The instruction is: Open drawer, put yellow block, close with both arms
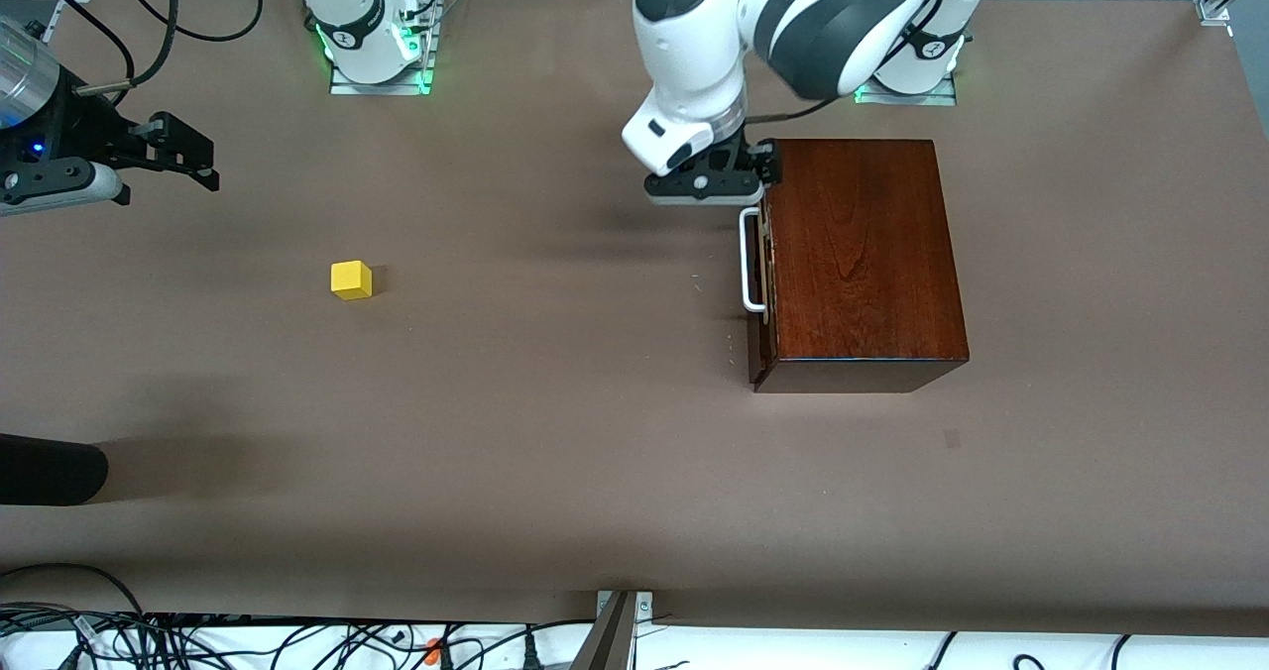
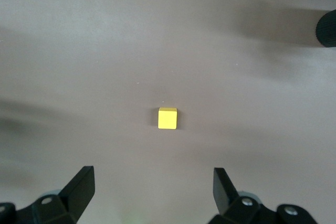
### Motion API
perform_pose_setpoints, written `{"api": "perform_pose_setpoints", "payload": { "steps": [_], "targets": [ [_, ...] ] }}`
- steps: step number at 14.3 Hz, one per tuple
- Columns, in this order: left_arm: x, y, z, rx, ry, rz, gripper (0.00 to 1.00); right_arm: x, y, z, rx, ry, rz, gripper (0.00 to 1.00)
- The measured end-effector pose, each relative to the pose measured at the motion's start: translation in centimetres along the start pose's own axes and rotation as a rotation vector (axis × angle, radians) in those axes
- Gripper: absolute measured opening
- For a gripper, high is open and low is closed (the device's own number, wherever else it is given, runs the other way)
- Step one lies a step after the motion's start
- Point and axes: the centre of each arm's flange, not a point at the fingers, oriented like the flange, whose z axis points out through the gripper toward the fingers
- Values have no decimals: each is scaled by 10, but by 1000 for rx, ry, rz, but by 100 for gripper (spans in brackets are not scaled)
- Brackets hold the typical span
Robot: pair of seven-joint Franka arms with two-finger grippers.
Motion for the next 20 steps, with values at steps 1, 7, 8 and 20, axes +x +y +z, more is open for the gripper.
{"api": "perform_pose_setpoints", "payload": {
  "steps": [1, 7, 8, 20],
  "targets": [
    [1, 4, 13, 9, 3, -6, 100, 0, 0, 0, 0, 0, 0, 100],
    [15, 22, 86, 66, 11, -36, 100, 0, 0, 0, 0, 0, 0, 100],
    [17, 26, 96, 71, 11, -38, 100, 0, 0, 0, 0, 0, 1, 100],
    [22, 36, 150, 144, 9, -28, 100, 0, 4, 0, -8, -2, 5, 100]
  ]
}}
